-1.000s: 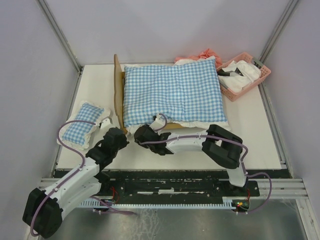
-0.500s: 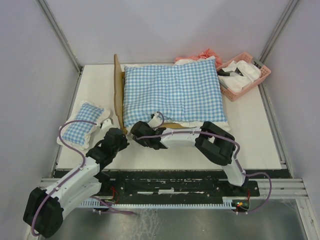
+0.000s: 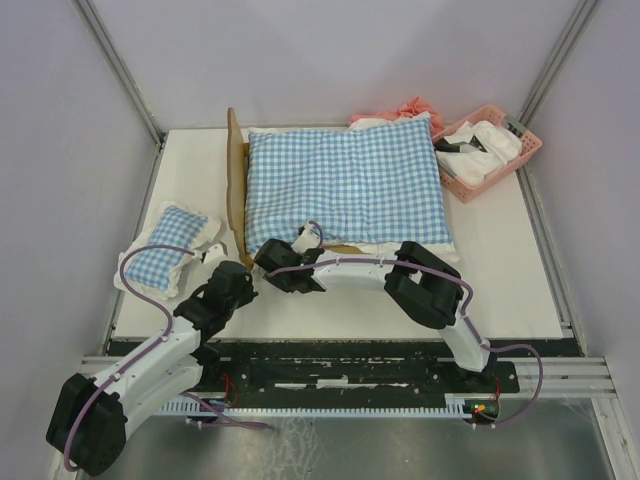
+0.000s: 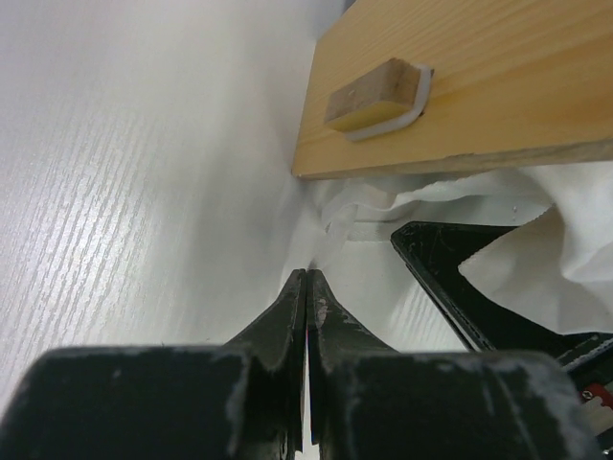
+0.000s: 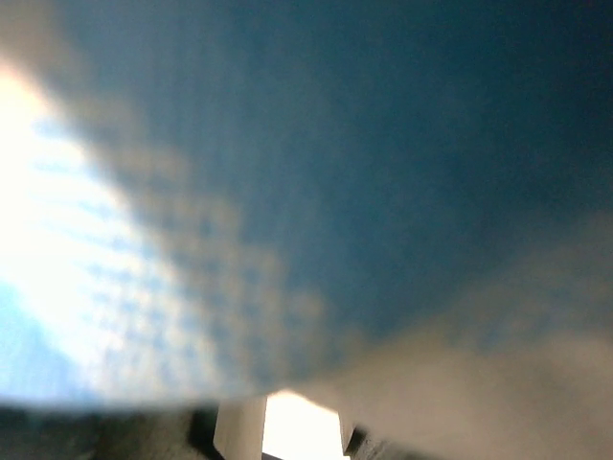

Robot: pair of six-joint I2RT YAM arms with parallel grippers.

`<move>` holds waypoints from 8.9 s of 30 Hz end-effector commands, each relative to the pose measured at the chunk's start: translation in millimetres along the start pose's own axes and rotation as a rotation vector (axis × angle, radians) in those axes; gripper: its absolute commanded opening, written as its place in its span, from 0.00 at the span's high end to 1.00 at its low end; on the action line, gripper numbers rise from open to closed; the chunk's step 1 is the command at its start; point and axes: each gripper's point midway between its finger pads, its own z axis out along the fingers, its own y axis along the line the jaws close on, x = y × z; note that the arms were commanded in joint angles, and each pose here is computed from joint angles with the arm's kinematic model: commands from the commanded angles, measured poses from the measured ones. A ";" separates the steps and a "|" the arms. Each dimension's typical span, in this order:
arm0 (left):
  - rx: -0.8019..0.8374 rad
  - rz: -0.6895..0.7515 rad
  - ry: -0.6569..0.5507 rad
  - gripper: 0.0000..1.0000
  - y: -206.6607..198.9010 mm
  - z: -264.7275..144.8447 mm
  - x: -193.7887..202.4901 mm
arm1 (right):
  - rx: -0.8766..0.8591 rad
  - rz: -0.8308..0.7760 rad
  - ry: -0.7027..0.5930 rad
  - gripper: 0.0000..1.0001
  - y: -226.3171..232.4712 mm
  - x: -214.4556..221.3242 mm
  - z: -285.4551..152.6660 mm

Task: Set up the pet bed
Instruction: Tie the ropes to the bed frame.

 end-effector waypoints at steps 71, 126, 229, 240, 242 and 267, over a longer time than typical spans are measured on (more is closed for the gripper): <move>0.082 -0.221 0.040 0.97 -19.4 3.9 -16.1 | -0.885 -2.225 -0.069 0.64 12.1 5.1 1.4; 0.436 0.079 -0.287 0.70 -55.6 -47.2 -68.7 | -0.895 -2.031 -0.208 0.98 29.4 -32.6 -85.6; 0.845 1.292 -0.065 0.97 -103.7 -27.1 -26.6 | -1.183 -2.480 -0.519 0.96 40.5 -38.3 -103.1; 0.812 1.216 -0.032 0.97 -103.0 -25.6 -28.8 | -1.133 -1.957 -0.581 0.68 40.8 -53.6 -124.3; 0.810 1.199 -0.030 0.97 -103.2 -25.8 -29.8 | -1.136 -1.884 -0.603 0.67 37.2 -53.5 -122.9; 0.841 1.037 -0.078 0.97 -112.4 -35.7 -41.9 | -1.144 -1.685 -0.712 0.60 21.1 -39.4 -85.0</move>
